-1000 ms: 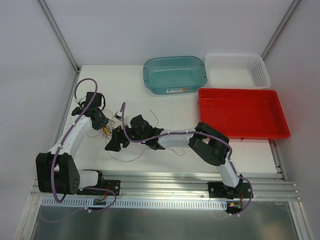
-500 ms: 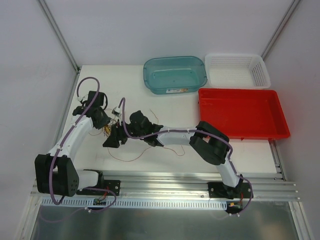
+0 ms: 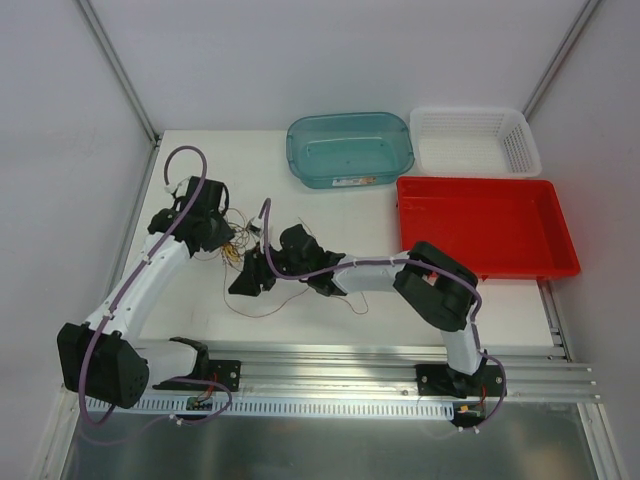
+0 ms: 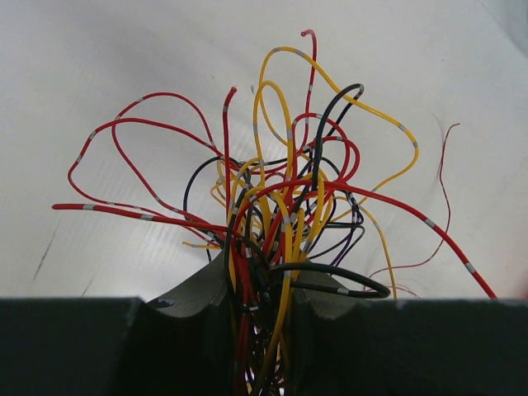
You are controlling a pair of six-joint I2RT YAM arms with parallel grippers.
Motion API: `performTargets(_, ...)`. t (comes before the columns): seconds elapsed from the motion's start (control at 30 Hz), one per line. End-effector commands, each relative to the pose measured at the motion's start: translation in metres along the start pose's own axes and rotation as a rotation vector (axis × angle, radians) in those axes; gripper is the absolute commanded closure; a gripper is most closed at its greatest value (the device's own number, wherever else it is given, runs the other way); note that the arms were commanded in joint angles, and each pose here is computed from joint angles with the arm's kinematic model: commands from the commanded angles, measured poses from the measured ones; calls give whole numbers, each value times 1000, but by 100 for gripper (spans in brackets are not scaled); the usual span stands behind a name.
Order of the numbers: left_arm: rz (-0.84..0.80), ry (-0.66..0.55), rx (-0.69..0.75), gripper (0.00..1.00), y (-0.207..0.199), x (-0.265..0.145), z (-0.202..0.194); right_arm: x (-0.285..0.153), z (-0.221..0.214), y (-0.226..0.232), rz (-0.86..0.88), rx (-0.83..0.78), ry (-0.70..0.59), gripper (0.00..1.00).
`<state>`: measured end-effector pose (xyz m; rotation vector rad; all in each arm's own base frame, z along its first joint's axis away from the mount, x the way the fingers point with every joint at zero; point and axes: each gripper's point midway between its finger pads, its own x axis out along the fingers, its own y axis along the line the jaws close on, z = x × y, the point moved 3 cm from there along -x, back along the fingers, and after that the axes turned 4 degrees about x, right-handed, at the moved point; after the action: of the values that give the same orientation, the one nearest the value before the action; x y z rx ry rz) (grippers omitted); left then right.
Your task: Untangle the cables
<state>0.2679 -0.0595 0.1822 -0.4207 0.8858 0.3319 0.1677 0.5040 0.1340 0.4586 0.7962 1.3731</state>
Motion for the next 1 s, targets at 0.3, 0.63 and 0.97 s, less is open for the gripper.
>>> performTargets(0.3, 88, -22, -3, 95, -2, -4, 1, -28, 49, 63, 163, -136, -166, 46)
performTargets(0.63, 110, -36, 33, 95, -1, -6, -2, -16, 61, 66, 180, -114, -184, 47)
performTargets(0.97, 112, -50, 46, 95, 0, -9, -1, -9, 67, 67, 195, -83, -191, 47)
